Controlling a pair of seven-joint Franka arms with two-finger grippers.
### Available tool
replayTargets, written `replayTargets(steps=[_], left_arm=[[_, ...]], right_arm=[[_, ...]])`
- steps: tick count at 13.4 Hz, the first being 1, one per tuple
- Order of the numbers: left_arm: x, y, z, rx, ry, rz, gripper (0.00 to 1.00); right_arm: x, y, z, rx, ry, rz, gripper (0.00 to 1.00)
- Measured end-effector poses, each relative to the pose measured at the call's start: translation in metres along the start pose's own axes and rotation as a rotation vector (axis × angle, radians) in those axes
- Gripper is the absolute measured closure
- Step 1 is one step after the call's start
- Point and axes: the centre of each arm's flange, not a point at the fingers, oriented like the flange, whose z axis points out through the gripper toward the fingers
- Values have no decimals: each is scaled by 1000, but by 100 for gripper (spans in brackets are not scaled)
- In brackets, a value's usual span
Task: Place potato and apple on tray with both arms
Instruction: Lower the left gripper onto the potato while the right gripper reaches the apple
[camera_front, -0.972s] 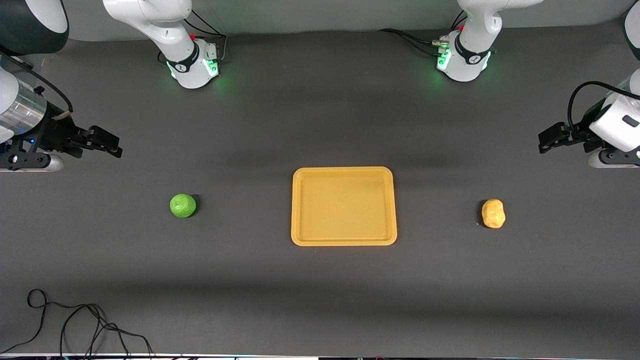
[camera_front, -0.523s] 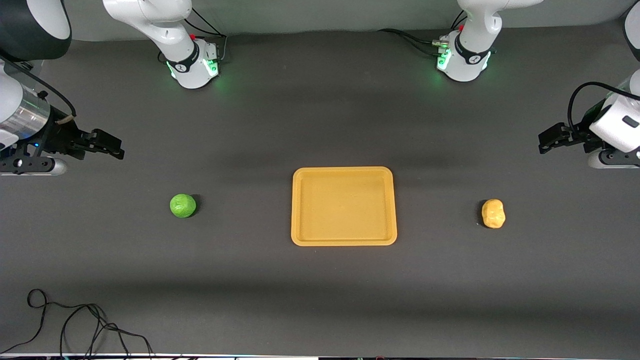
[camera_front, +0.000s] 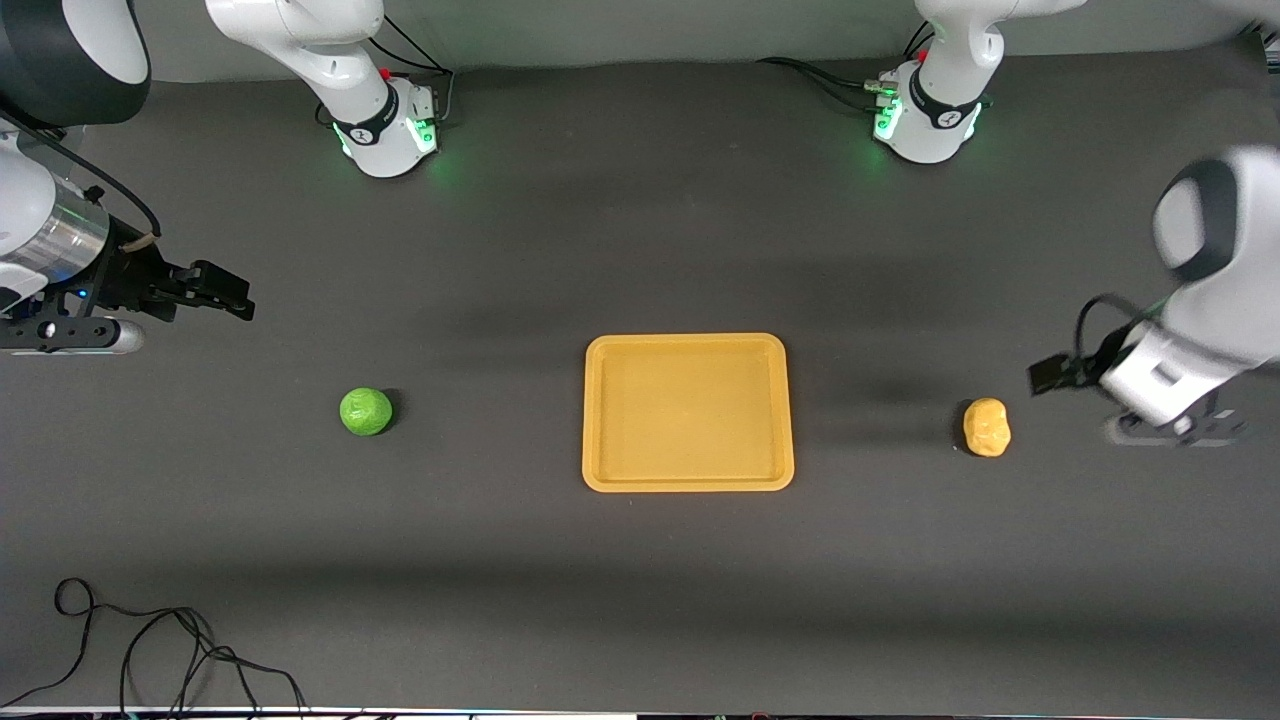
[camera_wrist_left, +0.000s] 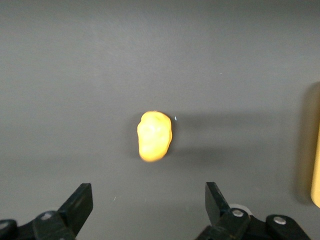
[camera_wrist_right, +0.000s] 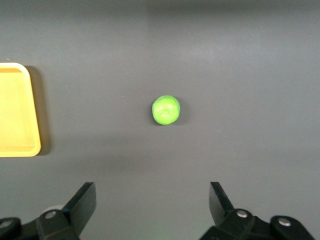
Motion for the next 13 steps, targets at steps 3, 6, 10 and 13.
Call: replayTargets(steps=[3,6,10,13], left_arm=[[14,1,85,-11,-45,5,0],[18,3,147,1,-85,30,0],[15,5,179,8,-82,46,0],[12,6,183,7,-81,47,16]], right_arm=[[12,-3,23,-32,-9,-15,0],[31,-4,80,-33,-7,-20,0],[53,4,188,-26,-30,-18,0],[47,10,260,-16,6,-15,0]])
